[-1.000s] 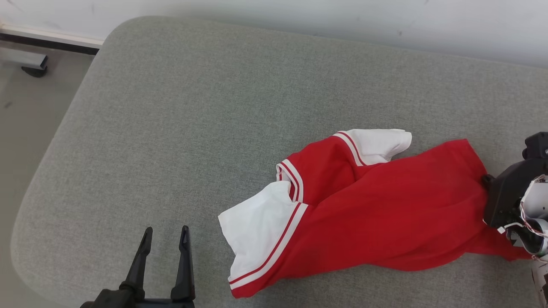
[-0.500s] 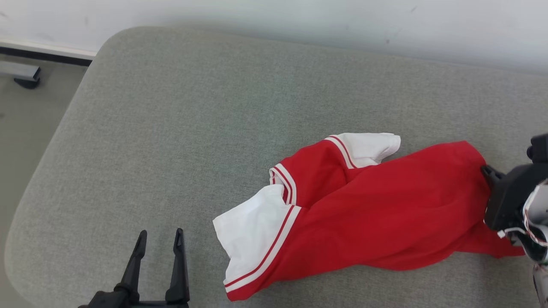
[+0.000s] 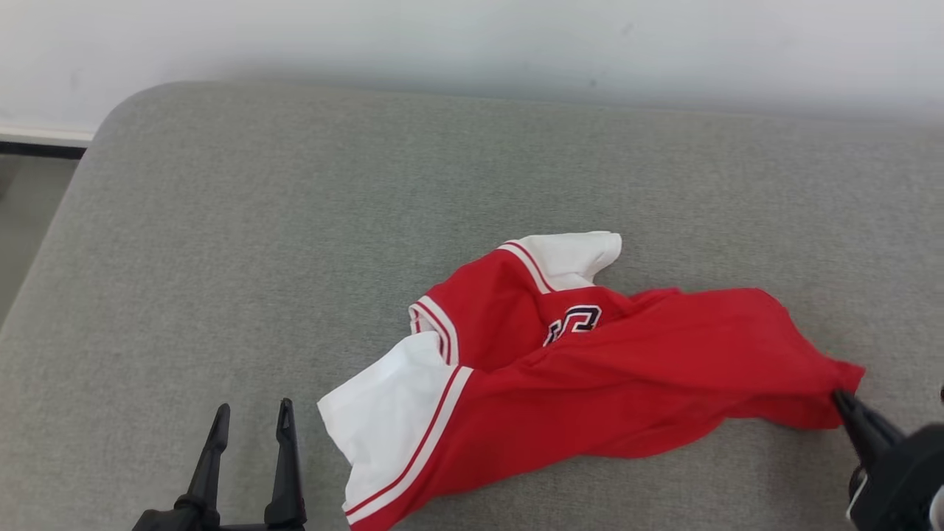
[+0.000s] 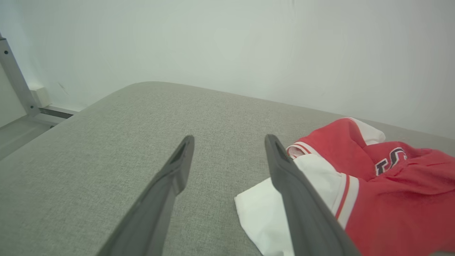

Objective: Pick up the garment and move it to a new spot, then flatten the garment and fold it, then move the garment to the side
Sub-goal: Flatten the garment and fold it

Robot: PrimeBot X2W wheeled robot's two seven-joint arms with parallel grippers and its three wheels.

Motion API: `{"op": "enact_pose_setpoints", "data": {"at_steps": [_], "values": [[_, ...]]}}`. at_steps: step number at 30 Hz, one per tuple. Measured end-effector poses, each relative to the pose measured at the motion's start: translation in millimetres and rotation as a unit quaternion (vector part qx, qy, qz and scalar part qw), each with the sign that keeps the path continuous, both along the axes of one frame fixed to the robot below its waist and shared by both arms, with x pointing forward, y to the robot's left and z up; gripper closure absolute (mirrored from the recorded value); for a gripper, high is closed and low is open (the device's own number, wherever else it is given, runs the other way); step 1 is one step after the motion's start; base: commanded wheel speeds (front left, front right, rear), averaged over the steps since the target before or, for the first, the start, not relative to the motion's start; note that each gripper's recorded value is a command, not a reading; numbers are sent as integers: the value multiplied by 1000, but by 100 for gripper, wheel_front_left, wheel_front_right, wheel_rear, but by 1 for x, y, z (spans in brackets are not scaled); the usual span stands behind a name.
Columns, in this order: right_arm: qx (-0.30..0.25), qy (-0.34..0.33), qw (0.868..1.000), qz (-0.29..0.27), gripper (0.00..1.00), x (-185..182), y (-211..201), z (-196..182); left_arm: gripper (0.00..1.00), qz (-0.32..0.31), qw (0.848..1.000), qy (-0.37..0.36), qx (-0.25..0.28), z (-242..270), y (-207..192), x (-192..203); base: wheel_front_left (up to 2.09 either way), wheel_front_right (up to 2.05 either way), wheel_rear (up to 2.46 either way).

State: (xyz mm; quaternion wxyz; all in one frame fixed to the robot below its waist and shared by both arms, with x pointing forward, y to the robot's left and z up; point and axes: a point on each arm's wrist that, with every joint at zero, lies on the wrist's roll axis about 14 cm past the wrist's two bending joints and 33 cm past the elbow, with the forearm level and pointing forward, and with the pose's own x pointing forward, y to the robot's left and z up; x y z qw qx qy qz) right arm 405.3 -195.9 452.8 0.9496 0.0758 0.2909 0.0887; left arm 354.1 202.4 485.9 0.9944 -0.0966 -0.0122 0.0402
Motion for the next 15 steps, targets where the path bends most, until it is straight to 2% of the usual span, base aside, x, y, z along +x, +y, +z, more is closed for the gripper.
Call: {"op": "enact_pose_setpoints", "data": {"at_steps": [8,15], "values": [[24,51,996,-73,100,-60,-15,-29,0,-24,1000,-7,-3,3,-13,8,0,0,0],[19,88,991,-101,100,-89,-24,-50,0,-30,999,-13,-4,6,-17,9,0,0,0]]}}
